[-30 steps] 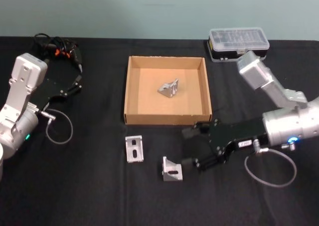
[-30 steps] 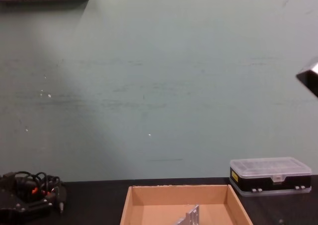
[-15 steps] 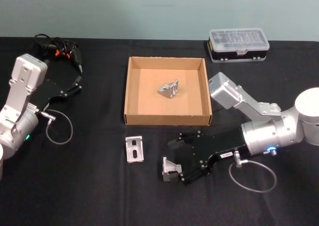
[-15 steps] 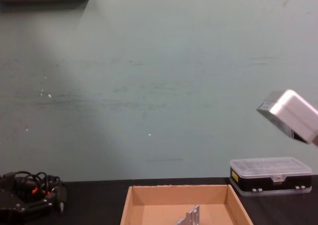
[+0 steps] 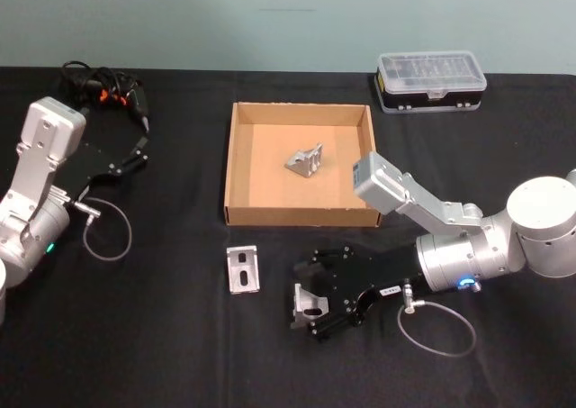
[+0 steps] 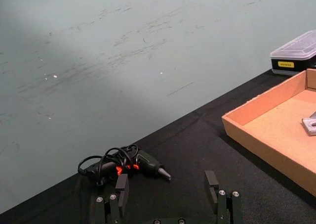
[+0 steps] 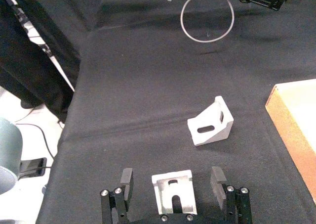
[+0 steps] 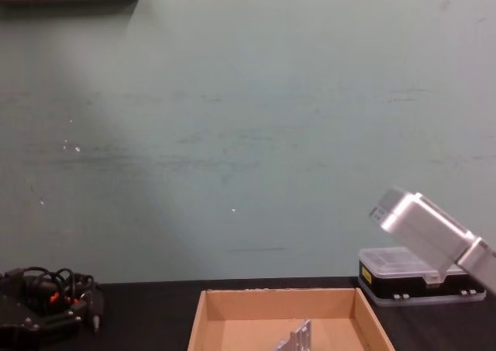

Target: Use one hand to pick up the angle iron from the table and place it into the box.

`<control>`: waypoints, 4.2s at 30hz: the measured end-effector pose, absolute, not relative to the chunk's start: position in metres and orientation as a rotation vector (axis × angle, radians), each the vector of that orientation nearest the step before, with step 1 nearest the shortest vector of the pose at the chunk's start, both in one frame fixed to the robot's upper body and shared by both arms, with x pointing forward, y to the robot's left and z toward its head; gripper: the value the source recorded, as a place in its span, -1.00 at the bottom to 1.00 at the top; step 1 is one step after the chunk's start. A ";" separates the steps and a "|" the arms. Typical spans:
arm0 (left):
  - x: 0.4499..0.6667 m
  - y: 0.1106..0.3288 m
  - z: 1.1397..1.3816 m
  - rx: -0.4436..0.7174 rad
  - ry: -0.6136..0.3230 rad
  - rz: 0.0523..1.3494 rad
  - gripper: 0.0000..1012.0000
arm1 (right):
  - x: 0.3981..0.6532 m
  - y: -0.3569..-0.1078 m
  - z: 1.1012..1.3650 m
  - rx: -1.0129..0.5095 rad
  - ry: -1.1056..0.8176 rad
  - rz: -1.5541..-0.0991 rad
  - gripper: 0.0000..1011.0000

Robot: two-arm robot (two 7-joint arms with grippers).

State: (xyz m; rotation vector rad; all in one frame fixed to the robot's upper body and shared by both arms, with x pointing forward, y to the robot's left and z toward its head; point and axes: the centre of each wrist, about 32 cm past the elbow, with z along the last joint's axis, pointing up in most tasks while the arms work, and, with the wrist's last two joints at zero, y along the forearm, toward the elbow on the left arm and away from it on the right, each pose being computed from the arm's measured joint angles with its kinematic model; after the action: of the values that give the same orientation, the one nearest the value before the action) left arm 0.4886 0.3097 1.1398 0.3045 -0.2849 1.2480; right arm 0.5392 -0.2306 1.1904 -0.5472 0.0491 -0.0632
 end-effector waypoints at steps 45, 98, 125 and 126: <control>0.489 0.310 1.140 0.304 -0.285 1.248 0.98 | 0.544 -0.217 1.179 -0.564 0.048 -0.076 -0.11; 0.489 0.310 1.140 0.305 -0.285 1.248 0.98 | 0.614 -0.189 1.200 -0.348 0.079 -0.977 -0.11; 0.489 0.310 1.140 0.305 -0.285 1.248 0.98 | 0.627 -0.182 1.203 -0.473 0.194 -0.981 -0.11; 0.489 0.310 1.140 0.304 -0.285 1.248 0.98 | 0.627 -0.182 1.203 -0.473 0.194 -0.981 -0.10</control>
State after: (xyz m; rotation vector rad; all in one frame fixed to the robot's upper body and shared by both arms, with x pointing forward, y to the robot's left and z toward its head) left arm 0.4886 0.3097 1.1398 0.3045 -0.2850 1.2480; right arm 0.6270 -0.1816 1.2031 -0.4730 0.1936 -0.9810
